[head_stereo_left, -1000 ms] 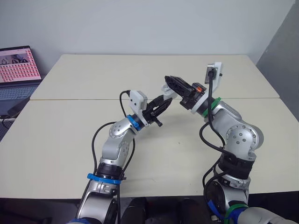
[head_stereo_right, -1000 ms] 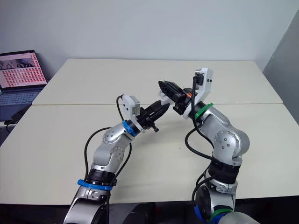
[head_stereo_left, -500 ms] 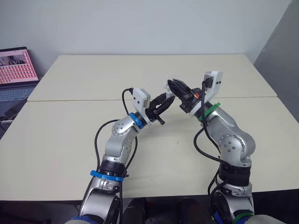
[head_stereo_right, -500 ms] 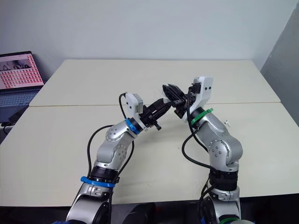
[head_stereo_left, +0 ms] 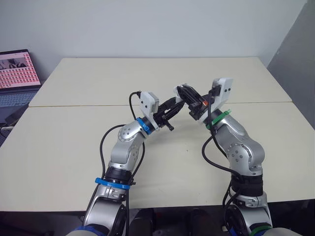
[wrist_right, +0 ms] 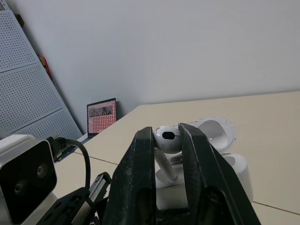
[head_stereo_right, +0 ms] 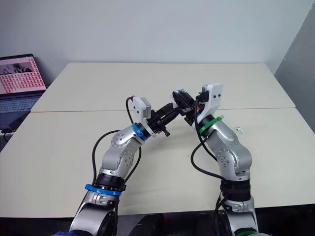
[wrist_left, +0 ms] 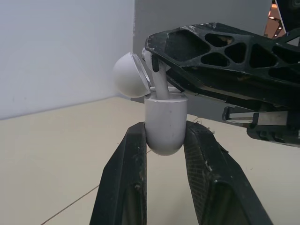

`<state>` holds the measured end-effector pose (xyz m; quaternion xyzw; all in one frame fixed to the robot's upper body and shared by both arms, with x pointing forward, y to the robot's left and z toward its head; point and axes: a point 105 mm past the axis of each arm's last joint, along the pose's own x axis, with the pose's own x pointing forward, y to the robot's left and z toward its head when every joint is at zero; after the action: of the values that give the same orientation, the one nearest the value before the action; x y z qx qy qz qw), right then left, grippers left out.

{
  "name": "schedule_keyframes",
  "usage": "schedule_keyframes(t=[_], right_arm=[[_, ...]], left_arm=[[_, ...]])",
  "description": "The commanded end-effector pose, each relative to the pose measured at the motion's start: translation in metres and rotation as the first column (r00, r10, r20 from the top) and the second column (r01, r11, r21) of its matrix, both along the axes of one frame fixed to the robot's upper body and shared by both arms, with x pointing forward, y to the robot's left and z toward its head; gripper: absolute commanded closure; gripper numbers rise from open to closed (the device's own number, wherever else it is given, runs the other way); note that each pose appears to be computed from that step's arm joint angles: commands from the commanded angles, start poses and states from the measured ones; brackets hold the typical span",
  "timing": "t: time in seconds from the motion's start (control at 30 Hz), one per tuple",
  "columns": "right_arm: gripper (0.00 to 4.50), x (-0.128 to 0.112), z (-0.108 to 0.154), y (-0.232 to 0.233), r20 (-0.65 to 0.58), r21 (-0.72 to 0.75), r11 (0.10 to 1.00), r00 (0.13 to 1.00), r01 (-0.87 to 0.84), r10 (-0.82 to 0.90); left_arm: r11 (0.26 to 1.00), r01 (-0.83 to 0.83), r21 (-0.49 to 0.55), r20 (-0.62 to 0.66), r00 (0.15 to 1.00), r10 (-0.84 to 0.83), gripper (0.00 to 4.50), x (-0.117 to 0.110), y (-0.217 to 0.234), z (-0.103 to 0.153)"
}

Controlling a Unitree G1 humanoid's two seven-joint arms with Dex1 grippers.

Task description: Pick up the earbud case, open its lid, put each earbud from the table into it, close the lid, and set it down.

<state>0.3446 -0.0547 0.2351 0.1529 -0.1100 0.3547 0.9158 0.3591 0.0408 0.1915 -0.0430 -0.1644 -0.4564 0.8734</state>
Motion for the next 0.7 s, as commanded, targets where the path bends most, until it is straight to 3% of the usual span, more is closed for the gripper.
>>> schedule_keyframes(t=[0.03, 0.07, 0.3, 0.5, 0.7], right_arm=[[4.12, -0.001, 0.004, -0.001, 0.029, -0.003, 1.000, 1.000, 0.011, -0.010], [4.12, -0.002, 0.003, -0.001, 0.029, -0.006, 1.000, 1.000, 0.009, -0.009], [1.66, -0.003, -0.001, 0.000, 0.019, -0.007, 1.000, 1.000, 0.002, -0.002], [1.66, -0.004, 0.003, -0.002, 0.027, 0.004, 1.000, 1.000, 0.000, 0.000], [1.66, -0.025, 0.053, -0.014, 0.132, 0.077, 0.995, 0.989, -0.069, 0.058]], left_arm=[[0.999, 0.019, -0.032, 0.068, 0.998, -0.017, 3.71, -0.004, -0.002, 0.021], [0.999, 0.019, -0.032, 0.068, 0.998, -0.017, 3.71, -0.004, -0.002, 0.021], [0.999, 0.018, -0.030, 0.069, 0.998, -0.016, 3.71, -0.004, -0.002, 0.021], [0.999, 0.017, -0.028, 0.066, 0.998, -0.015, 3.71, -0.004, -0.001, 0.020], [1.000, -0.010, -0.010, 0.040, 0.999, 0.010, 3.71, -0.003, 0.008, 0.009]])
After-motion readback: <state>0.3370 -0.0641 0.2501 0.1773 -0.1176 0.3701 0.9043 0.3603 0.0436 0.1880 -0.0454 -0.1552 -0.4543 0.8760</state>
